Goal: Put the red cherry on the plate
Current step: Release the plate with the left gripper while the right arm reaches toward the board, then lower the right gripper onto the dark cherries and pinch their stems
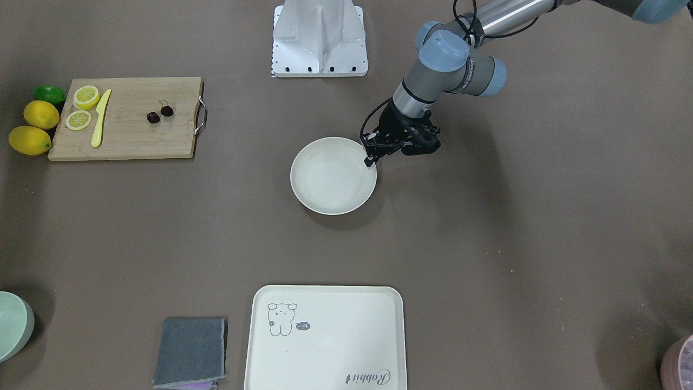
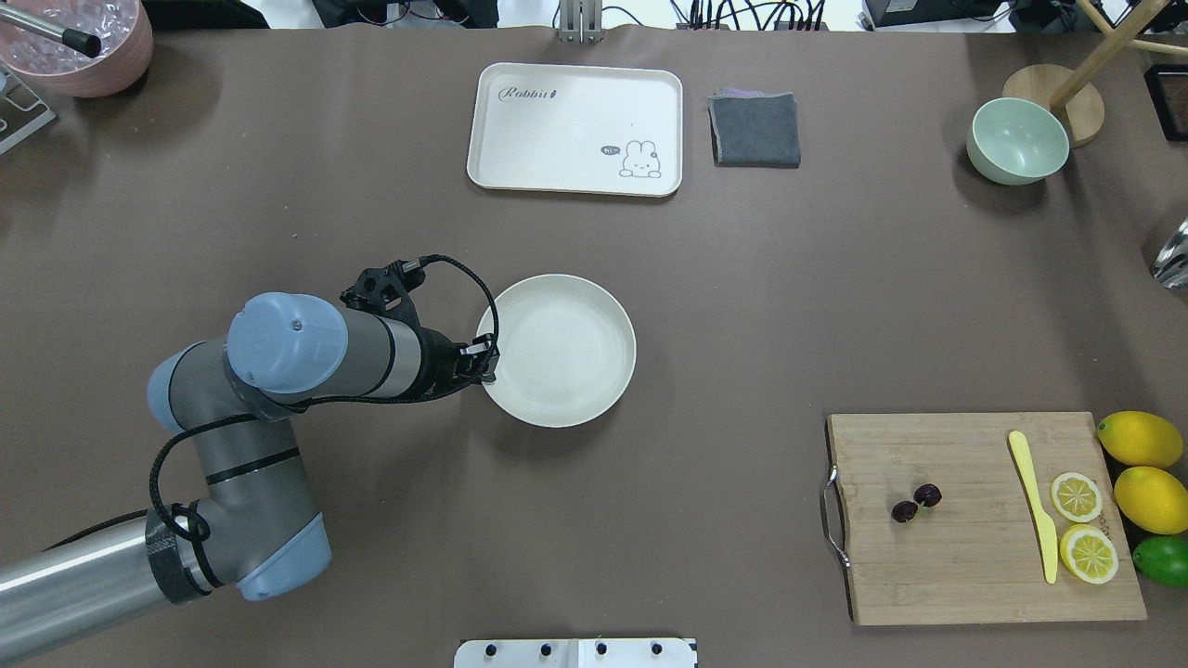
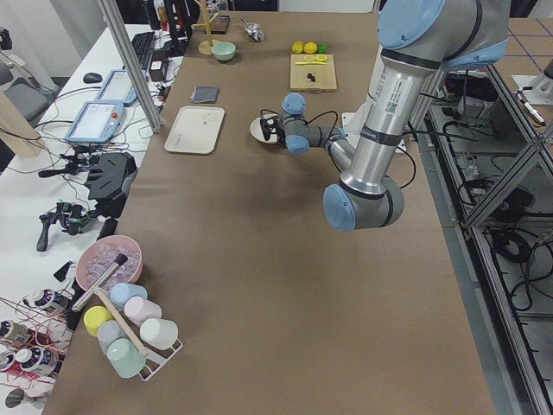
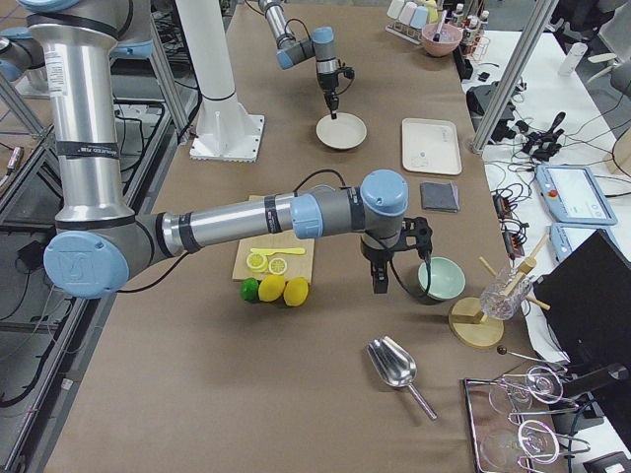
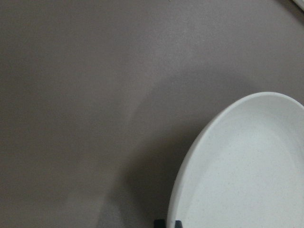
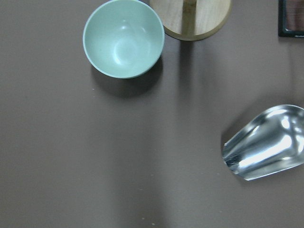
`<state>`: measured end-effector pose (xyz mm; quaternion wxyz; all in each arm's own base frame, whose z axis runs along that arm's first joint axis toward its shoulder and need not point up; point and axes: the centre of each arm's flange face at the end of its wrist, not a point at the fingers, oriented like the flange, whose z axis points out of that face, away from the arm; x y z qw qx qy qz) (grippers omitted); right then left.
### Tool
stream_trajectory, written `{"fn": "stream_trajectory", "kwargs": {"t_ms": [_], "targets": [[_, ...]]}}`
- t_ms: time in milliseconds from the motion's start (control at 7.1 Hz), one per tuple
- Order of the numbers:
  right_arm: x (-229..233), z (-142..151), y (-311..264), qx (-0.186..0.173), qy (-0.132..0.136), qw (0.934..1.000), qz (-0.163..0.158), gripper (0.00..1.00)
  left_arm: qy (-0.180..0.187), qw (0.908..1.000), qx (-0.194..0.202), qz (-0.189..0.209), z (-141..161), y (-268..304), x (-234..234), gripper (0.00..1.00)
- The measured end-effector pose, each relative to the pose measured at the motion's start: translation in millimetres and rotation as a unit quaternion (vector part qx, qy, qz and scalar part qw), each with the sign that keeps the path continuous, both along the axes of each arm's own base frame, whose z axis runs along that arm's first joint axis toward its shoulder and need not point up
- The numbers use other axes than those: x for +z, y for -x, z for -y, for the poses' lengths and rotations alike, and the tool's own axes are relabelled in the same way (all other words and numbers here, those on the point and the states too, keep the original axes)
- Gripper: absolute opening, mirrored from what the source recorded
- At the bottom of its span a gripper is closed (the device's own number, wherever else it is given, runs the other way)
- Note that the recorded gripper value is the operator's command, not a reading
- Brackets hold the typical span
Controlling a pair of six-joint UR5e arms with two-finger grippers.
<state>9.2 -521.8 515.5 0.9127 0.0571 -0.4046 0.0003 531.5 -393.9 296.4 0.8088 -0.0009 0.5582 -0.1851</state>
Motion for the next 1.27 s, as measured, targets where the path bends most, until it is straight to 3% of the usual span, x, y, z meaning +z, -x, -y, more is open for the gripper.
{"fn": "stream_trajectory", "kwargs": {"t_ms": [141, 282, 423, 563, 845, 1268], "targets": [[-35.8, 2.0, 40.2, 0.009, 0.010, 0.9999, 0.001, 1.00, 0.001, 1.0000, 0.001, 0.004, -0.1, -1.1, 2.3, 0.15], [-67.0, -0.2, 88.5, 0.012, 0.014, 0.9998, 0.001, 1.00, 0.001, 1.0000, 0.002, 0.010, 0.2, -2.3, 4.8, 0.51], [-87.3, -5.0, 134.0, 0.022, 0.014, 0.9997, 0.004, 1.00, 0.002, 0.9999, 0.003, 0.015, 0.6, -2.8, 6.2, 0.79], [-98.9, -12.0, 170.3, 0.035, 0.012, 0.9993, 0.010, 1.00, 0.004, 0.9998, 0.002, 0.019, 2.3, -1.6, 6.0, 0.98], [-108.3, -27.5, 218.2, 0.036, 0.017, 0.9991, 0.017, 1.00, 0.000, 0.9998, -0.008, 0.017, 20.6, 15.5, 1.2, 0.98], [-123.7, -85.9, 281.7, 0.052, 0.040, 0.9976, 0.021, 1.00, -0.092, 0.9945, 0.000, 0.050, 88.5, 87.9, 15.4, 0.98]]}}
